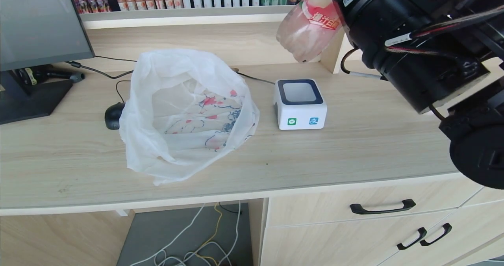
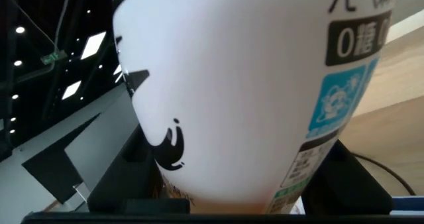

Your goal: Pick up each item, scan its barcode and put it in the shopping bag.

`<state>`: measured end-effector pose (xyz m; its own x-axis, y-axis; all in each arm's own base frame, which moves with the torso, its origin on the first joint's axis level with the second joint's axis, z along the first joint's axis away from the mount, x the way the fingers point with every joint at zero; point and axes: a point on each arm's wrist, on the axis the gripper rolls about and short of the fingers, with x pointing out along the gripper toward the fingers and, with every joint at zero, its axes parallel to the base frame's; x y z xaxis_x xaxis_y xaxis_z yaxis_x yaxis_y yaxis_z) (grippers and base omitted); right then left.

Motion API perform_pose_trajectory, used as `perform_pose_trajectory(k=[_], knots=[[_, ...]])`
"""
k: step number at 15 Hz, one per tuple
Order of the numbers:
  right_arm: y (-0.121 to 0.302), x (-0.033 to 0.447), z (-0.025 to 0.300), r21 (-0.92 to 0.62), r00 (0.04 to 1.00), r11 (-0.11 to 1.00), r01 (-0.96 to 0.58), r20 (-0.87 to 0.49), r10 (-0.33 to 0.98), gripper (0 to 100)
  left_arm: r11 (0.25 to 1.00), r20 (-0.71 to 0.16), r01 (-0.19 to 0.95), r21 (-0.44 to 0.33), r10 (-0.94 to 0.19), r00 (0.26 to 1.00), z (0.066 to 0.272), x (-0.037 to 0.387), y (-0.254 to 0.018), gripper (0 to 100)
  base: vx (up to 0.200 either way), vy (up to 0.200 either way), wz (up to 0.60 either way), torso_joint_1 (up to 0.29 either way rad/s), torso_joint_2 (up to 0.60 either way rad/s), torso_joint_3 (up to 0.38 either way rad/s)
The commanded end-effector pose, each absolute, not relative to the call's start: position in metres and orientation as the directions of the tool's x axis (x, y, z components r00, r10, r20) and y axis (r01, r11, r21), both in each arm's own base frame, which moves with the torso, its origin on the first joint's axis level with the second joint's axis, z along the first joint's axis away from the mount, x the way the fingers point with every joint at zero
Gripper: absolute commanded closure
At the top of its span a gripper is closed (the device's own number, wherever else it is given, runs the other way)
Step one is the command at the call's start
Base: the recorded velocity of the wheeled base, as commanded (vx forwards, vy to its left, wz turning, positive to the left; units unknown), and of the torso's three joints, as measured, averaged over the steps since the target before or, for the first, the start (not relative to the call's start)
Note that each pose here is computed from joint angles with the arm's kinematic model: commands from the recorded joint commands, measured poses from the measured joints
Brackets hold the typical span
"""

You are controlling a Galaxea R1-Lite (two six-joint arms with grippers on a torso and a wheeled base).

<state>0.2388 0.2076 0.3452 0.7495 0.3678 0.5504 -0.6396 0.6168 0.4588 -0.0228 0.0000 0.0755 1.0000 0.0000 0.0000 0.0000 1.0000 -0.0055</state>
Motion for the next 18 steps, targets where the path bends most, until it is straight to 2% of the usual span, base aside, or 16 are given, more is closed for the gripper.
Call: perform_pose_trajectory(k=[1,5,7,9,11,18], knots=[[0.209,0.215,0.35,0.395,0.719,0.632,-0.666,0.565,0.405,100,1.0,0.0,0.0,-0.006,0.0,1.0,0.075,-0.023,0.0,0,0.0,0.0,0.0,0.0,0.0,0.0],[0.207,0.201,0.344,0.231,0.709,0.741,-0.631,0.56,0.429,100,1.0,0.0,0.0,-0.006,0.0,1.0,0.075,-0.023,0.0,0,0.0,0.0,0.0,0.0,0.0,0.0],[0.205,0.198,0.339,0.189,0.692,0.762,-0.62,0.588,0.418,100,1.0,-0.002,0.0,-0.006,0.0,1.0,0.075,-0.023,0.0,0,0.0,0.0,0.0,0.0,0.0,0.0],[0.201,0.196,0.34,0.062,0.647,0.78,-0.623,0.602,0.469,100,1.0,0.0,0.0,-0.006,0.0,1.0,0.075,-0.023,0.0,0,0.0,0.0,0.0,0.0,0.0,0.0],[0.2,0.2,0.332,-0.092,0.639,0.826,-0.556,0.588,0.496,100,1.0,0.0,0.0,-0.006,0.0,1.0,0.075,-0.023,0.0,0,0.0,0.0,0.0,0.0,0.0,0.0],[0.22,0.22,0.297,-0.033,0.669,0.816,-0.577,0.553,0.496,100,1.0,0.0,0.002,-0.006,-0.002,1.0,0.075,-0.023,0.0,0,0.0,0.0,0.0,0.0,0.0,0.0]])
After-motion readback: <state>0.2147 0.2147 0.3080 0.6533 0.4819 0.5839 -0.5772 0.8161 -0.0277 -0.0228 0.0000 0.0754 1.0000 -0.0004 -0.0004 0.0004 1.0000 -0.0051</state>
